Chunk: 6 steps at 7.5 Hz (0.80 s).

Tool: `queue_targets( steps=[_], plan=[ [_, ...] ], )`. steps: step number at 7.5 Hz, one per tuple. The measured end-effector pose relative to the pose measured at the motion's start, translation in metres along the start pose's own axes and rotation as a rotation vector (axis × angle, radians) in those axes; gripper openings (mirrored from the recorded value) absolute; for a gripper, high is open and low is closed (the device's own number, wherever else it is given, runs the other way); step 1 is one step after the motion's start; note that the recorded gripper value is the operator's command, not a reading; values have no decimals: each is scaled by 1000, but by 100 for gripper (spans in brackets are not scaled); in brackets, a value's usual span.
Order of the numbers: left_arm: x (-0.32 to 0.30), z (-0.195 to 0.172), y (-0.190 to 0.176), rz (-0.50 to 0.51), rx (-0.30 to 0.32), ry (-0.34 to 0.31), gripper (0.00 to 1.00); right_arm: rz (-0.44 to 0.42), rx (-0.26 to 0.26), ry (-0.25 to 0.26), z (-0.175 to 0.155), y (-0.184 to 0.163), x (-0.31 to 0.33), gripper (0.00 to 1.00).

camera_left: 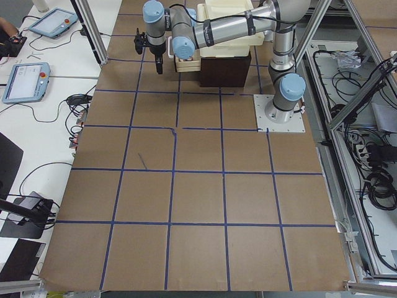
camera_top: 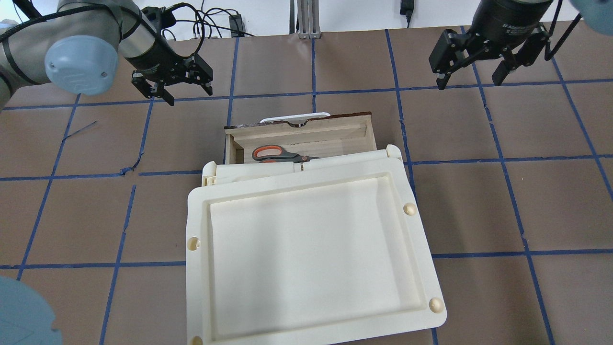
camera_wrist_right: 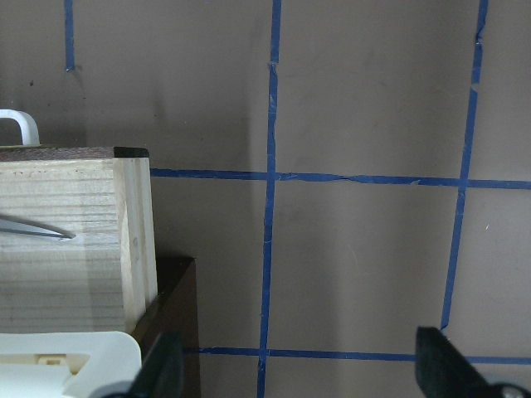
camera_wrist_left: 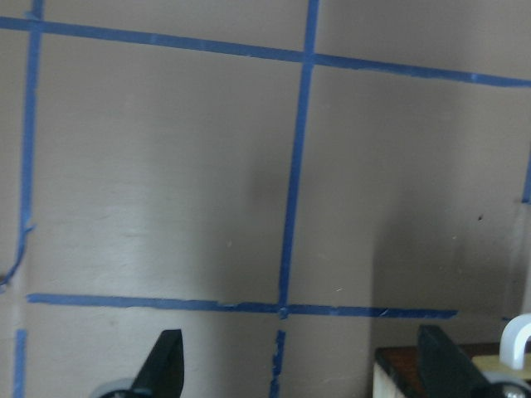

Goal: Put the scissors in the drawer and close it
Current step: 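Move the left gripper above the drawer front near its handle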

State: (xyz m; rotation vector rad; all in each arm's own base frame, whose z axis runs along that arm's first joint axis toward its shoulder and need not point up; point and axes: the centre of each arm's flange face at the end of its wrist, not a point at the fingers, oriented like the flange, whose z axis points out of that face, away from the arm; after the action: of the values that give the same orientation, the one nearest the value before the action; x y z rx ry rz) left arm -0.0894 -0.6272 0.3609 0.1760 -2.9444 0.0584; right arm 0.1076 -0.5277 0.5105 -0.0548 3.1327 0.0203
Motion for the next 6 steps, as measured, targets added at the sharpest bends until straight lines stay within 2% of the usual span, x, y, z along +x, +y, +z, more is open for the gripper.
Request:
queue_targets(
  steps=[2,3,6],
  plan=[
    [8,23,1,6,-34,18,100,79,-13,5,0,3,1,100],
    [13,32,1,13,-41,20,100,86,-20,-3,1,4,2,100],
    [17,42,0,20,-42,23,100,-5,-16,-7,-2,9,3,100]
  ],
)
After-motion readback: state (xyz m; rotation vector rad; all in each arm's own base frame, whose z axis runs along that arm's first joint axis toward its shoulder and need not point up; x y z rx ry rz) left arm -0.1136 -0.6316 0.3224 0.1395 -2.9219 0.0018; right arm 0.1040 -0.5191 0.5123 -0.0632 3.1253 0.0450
